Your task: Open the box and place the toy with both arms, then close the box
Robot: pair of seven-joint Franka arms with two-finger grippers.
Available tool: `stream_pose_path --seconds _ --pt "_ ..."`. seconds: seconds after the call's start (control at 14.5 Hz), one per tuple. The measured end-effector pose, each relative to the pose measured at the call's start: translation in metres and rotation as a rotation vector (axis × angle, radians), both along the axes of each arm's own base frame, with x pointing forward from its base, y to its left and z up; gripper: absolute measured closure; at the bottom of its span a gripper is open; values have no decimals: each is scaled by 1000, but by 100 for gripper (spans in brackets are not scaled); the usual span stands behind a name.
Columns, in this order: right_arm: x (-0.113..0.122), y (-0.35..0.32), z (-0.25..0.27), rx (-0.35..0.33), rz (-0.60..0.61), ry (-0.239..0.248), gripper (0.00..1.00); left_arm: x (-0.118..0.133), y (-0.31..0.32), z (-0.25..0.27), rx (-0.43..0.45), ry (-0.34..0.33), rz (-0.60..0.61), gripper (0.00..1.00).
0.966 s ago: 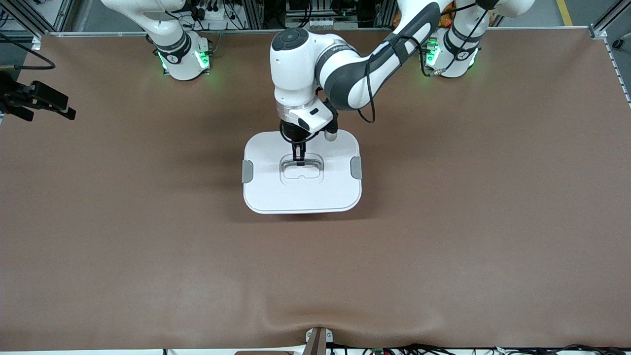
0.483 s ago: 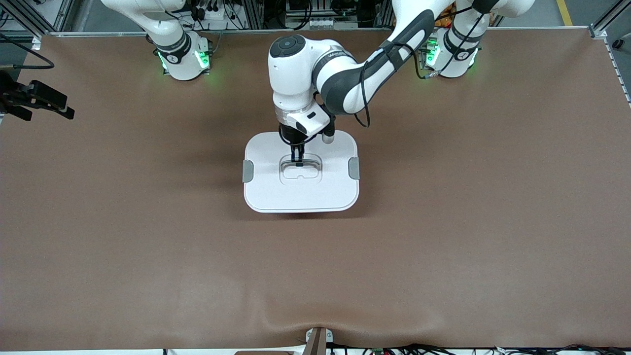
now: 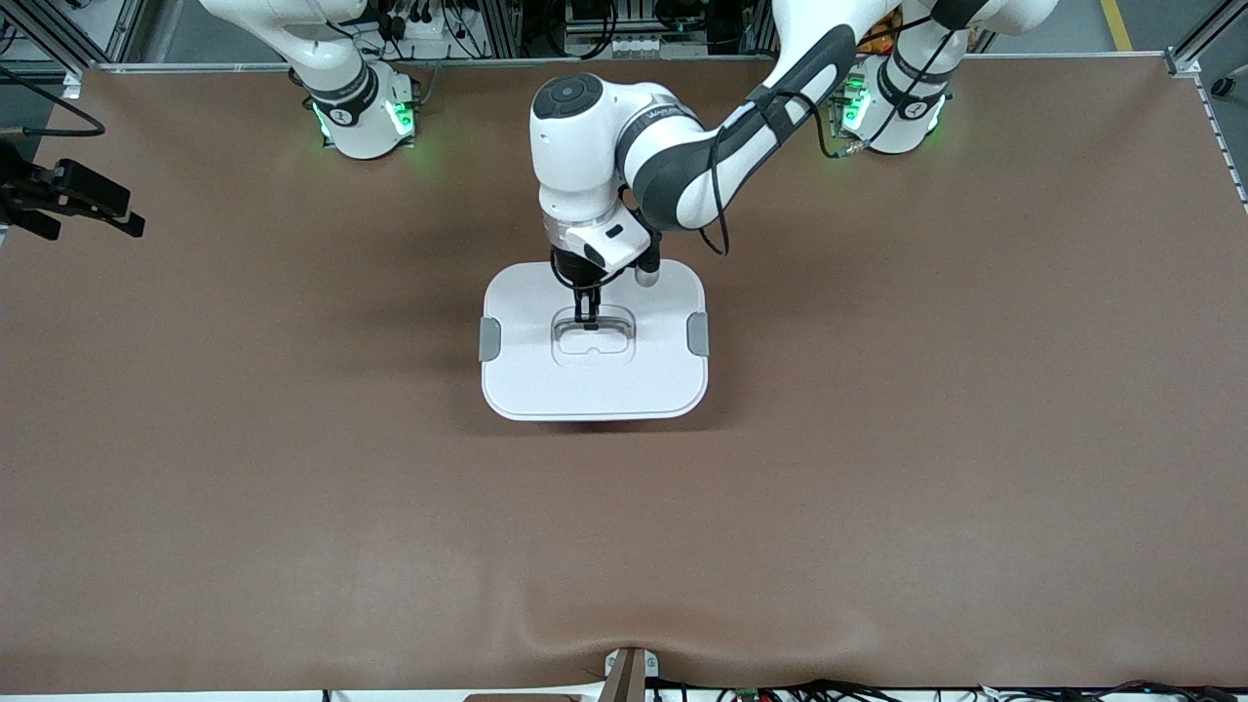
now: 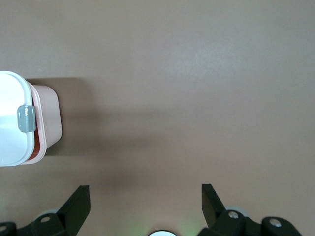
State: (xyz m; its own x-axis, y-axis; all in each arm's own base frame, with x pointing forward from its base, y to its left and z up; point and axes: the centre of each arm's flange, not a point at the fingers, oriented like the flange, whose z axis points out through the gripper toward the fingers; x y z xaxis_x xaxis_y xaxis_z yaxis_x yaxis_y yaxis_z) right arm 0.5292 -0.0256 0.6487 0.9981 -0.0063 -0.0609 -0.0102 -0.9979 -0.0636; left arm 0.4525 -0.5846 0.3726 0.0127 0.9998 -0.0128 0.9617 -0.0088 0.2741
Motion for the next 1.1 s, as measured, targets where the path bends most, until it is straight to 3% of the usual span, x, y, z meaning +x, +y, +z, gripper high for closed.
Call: stream_pose_path --seconds 0.48,1.1 --pt "-1 5 -7 1 12 23 0 -1 -2 -3 2 2 -3 93" --pt "4 0 -22 1 -1 9 0 -1 -3 -3 0 1 1 93"
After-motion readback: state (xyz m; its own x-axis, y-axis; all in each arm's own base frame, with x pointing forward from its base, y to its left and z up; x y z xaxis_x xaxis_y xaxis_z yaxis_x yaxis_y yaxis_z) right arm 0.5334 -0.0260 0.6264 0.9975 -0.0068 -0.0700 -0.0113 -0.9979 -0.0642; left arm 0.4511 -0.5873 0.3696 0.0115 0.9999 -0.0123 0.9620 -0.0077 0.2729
